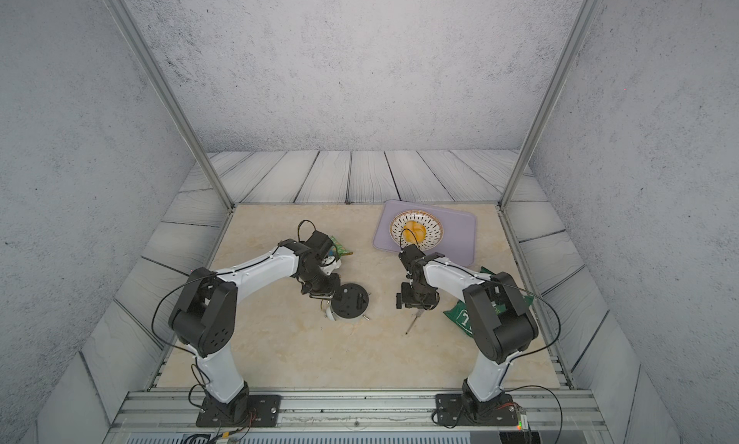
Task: Remove the battery from the alarm
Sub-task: Adjust the screwdriver at the center of the board, then pick up the cover from the center of the board.
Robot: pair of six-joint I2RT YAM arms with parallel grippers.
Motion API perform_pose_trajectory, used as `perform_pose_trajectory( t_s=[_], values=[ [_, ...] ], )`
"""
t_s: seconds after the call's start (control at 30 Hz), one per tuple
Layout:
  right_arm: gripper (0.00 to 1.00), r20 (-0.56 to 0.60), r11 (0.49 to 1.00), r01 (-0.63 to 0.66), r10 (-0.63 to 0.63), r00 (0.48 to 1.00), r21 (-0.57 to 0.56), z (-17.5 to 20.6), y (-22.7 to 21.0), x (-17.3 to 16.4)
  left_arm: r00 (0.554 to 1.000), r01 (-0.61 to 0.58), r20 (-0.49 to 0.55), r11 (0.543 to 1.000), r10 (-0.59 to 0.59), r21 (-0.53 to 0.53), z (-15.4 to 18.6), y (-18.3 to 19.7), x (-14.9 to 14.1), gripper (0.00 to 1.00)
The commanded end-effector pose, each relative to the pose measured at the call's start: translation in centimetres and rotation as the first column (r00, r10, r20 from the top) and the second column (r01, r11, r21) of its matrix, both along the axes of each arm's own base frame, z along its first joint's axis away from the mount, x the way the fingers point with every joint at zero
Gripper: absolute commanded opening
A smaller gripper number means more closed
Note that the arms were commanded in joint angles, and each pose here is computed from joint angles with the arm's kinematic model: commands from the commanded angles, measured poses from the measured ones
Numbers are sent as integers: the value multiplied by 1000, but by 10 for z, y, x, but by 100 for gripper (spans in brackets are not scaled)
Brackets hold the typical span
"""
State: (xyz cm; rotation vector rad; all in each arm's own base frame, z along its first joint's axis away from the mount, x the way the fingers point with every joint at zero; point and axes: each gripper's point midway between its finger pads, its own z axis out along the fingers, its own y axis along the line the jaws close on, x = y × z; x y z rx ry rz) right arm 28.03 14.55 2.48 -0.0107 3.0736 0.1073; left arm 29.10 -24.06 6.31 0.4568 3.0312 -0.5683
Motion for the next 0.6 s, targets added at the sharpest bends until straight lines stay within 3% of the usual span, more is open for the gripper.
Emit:
perform_pose_trajectory(
  t_s=[0.0,0.07,0.33,0.57],
  values=[
    [33,-6,999,-35,35,999,-38,3,-3,5,999,43,-18,998,-42,52,-4,6,0,41],
    [32,-2,998,-55,55,998,27,8,9,6,999,34,-8,998,-34,50,1,8,-2,44],
    [27,-28,991,-67,71,997,112,13,31,11,997,-13,73,1000,13,1,37,14,-7,60],
    [24,-100,995,-62,69,993,74,1,34,7,995,-28,93,999,32,-41,49,13,-8,61]
  ],
)
